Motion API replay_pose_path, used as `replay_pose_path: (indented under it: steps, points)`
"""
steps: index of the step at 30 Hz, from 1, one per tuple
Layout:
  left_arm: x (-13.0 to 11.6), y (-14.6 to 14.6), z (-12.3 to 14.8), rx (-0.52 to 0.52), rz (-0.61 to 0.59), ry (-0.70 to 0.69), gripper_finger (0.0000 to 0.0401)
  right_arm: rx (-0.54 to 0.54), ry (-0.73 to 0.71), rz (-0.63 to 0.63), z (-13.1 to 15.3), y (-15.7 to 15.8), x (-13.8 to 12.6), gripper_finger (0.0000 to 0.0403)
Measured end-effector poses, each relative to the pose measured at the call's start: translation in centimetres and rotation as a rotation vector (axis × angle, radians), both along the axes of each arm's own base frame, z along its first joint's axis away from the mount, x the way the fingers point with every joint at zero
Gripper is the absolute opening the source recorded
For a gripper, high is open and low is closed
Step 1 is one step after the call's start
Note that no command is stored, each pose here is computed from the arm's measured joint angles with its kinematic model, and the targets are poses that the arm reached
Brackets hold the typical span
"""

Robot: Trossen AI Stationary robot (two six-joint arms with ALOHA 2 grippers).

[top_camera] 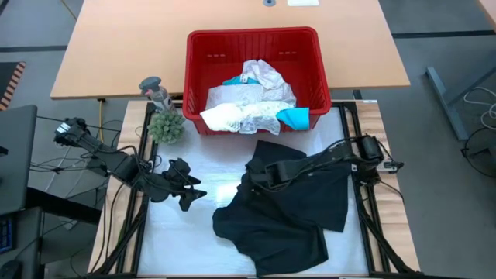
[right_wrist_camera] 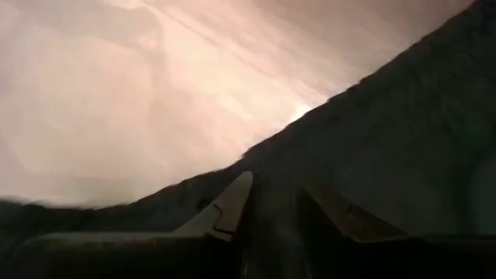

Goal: Fold Laundry from Bin
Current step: Fold the black shorts

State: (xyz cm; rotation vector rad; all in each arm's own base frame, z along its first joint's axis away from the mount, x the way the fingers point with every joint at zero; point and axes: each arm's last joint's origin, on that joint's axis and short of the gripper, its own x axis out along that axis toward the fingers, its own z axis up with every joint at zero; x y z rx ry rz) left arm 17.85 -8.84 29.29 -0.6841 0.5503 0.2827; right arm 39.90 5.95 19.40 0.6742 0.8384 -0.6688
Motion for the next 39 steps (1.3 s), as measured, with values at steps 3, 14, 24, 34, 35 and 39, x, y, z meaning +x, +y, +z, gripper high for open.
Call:
replay_pose_path:
  steps: [3,14,24,34,35,39]
  points:
    - [0.0,0.0,0.0,0.006,0.008,-0.002,0.0272,-0.02,0.02,-0.026,-1.0,-0.6,0.3,0.0118]
    - [0.0,0.1,0.0,-0.005,0.064,-0.019,0.0272,0.012,0.13,-0.09,-4.3,-0.8,0.5,0.0094]
    - [0.0,0.3,0.1,0.019,0.116,-0.041,0.0272,0.064,0.065,-0.054,-3.8,-0.6,1.0,0.002]
    - [0.0,0.3,0.1,0.014,0.119,-0.042,0.0272,0.173,-0.397,0.373,-0.6,1.6,4.8,0.0015]
    - [0.0,0.3,0.1,0.015,0.119,-0.041,0.0272,0.177,-0.437,0.421,-0.3,2.0,5.0,0.0015]
    - [-0.1,0.4,-0.1,0.038,0.123,-0.022,0.0272,0.212,-0.517,0.491,1.0,3.6,4.8,0.0024]
